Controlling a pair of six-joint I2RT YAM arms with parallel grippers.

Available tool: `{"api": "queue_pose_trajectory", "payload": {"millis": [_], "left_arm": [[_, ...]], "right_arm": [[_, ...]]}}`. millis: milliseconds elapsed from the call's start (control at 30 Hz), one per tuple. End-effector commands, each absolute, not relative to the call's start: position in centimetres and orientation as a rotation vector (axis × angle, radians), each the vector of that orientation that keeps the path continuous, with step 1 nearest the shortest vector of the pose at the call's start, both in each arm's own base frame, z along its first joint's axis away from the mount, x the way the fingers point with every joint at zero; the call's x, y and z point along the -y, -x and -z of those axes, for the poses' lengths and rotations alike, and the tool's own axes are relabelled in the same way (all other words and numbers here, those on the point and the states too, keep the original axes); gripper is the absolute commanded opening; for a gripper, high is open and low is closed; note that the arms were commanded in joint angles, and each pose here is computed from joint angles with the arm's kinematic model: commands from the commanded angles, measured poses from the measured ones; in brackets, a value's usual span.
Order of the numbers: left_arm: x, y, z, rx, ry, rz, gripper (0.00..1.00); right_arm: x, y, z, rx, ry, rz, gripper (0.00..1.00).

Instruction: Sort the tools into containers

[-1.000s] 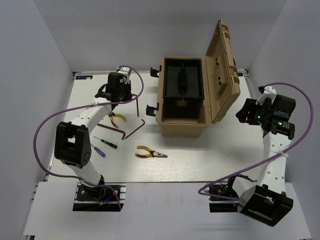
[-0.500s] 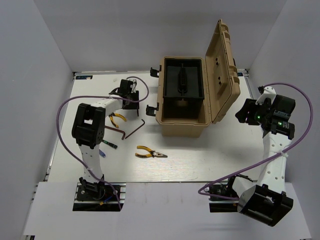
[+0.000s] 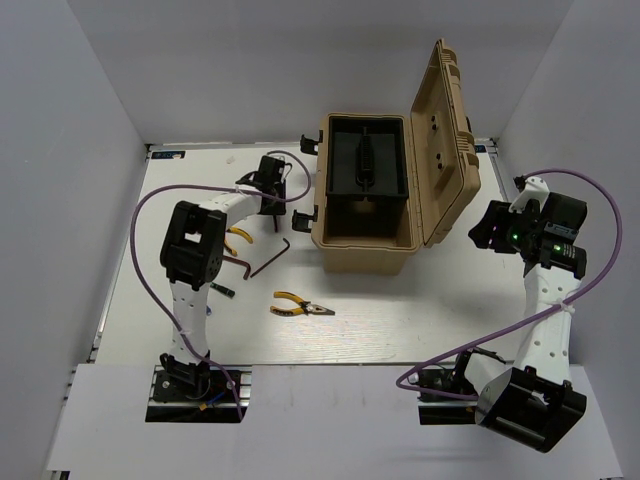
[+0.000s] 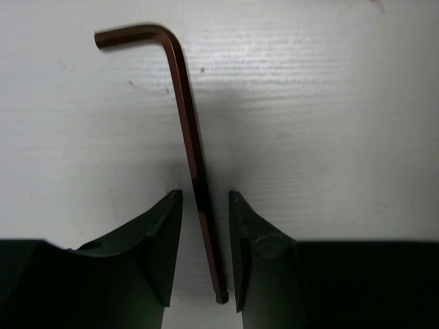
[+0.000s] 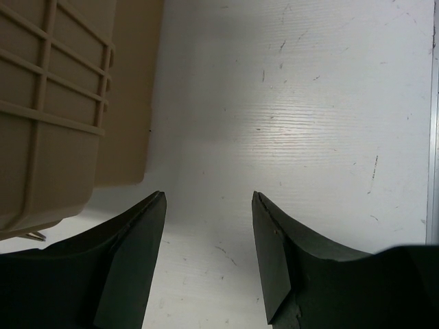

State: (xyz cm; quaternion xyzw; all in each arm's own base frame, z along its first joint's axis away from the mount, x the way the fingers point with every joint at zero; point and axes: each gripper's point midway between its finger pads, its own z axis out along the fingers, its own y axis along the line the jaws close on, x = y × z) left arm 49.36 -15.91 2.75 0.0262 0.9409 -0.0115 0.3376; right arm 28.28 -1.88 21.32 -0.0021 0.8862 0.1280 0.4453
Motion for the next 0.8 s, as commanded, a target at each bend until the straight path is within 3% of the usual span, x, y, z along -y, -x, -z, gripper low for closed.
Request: {"api": "queue_pose_trajectory", "payload": {"millis": [0, 167, 400, 600, 767], "left_arm": [[14.3, -49.0, -3.0, -2.464, -0.028, -0.115, 0.43], [13.5, -48.6, -2.2, -2.477, -0.02, -0.169, 0.43], [12.4, -47.2, -0.5, -2.538, -0.017, -0.244, 0.16], [11.4, -45.3, 0.7, -2.576, -0.009, -0.213, 0.0], [11.5, -45.8, -1.4, -2.545, -0.003, -0.132, 0.0]], "right_arm": [[1.9, -28.8, -22.0, -2.156, 0.014, -0.313, 0.6], [1.9, -28.8, -22.0, -2.156, 0.013, -0.316, 0.6], [1.9, -28.7, -22.1, -2.15, 0.013, -0.31, 0.6], [1.8, -28.6, -22.2, -2.149, 0.014, -0.314, 0.6], [1.8, -28.5, -22.4, -2.141, 0.018, -0.312, 0.6]]}}
